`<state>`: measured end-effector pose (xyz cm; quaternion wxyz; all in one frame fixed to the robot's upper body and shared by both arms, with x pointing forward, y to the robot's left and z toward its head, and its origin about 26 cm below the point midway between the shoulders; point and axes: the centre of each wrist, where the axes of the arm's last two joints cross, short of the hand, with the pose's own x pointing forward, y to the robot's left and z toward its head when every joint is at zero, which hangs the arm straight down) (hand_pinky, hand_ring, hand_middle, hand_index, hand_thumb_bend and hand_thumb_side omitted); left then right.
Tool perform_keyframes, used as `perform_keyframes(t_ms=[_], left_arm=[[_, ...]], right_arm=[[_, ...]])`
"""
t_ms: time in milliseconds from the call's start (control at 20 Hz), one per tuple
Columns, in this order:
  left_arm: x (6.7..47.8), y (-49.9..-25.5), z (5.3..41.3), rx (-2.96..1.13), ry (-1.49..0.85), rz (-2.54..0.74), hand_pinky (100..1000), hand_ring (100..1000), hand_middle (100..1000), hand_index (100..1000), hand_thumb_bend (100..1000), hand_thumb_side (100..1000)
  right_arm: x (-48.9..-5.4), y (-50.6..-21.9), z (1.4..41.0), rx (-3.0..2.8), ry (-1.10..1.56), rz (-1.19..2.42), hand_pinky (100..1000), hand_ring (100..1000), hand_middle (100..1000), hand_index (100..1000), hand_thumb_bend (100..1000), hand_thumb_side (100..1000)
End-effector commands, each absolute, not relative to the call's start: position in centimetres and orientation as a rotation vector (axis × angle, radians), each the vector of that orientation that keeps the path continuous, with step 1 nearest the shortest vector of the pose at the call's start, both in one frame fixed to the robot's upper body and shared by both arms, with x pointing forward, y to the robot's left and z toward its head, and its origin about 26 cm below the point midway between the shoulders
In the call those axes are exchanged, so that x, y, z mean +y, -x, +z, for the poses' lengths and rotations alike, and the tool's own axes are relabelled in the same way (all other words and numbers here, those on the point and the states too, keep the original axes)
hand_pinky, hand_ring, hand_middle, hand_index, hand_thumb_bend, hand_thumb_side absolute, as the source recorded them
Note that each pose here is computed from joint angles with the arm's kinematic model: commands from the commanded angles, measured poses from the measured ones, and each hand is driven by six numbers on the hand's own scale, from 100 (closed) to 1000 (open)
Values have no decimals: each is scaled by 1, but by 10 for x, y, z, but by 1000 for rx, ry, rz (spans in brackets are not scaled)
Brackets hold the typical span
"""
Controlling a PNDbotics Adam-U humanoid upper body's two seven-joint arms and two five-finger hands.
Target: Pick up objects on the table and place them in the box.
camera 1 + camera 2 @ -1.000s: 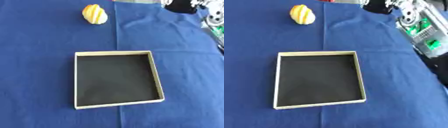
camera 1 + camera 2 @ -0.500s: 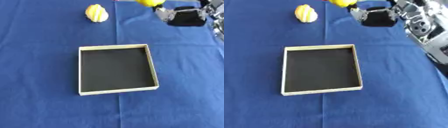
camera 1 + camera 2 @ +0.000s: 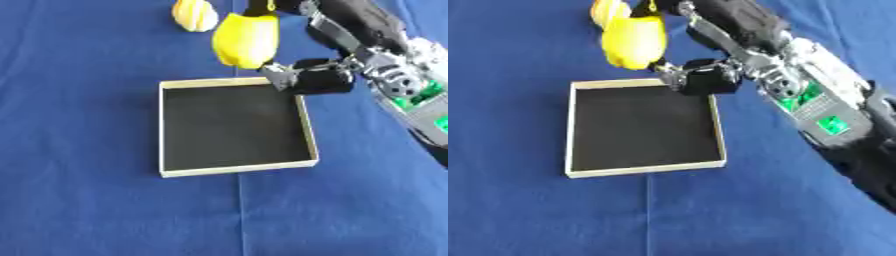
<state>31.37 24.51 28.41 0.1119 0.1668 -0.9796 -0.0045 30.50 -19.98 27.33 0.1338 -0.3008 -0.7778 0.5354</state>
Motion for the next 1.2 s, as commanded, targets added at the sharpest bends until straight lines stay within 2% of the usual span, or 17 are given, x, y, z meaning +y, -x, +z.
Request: perform_keyframes(t_ms=[50, 650, 850, 950, 1000, 1100, 1200], left_arm=[[250, -310, 291, -2900, -522, -23, 953, 937, 867, 776, 100, 632], [250, -310, 285, -2876, -503, -49, 954, 939, 869, 773, 100, 632], [249, -310, 284, -2873, -494, -56, 955, 940, 869, 772, 100, 632], [249, -310, 283, -2870, -489, -59, 955, 941, 870, 771, 100, 632], [249, -310, 283, -2868, -487, -60, 956, 941, 871, 771, 100, 632], [249, -310, 282, -2865, -485, -62, 956, 942, 871, 770, 100, 633], [249, -310, 281, -2862, -483, -63, 957, 942, 872, 771, 100, 633]], right_arm=[[-188, -300, 268, -2244, 904, 1596, 788, 775, 611, 718, 100, 100], [-154, -291, 236, -2145, 955, 1862, 790, 754, 613, 709, 100, 100], [-145, -288, 231, -2057, 967, 1961, 789, 772, 648, 731, 100, 100], [-142, -287, 230, -2023, 966, 1998, 789, 796, 696, 762, 100, 100], [-142, -287, 229, -2005, 966, 2016, 783, 815, 724, 784, 116, 100], [-142, -287, 229, -1988, 973, 2030, 786, 865, 793, 842, 248, 100], [-143, -287, 231, -1985, 989, 2036, 804, 906, 865, 888, 352, 209]])
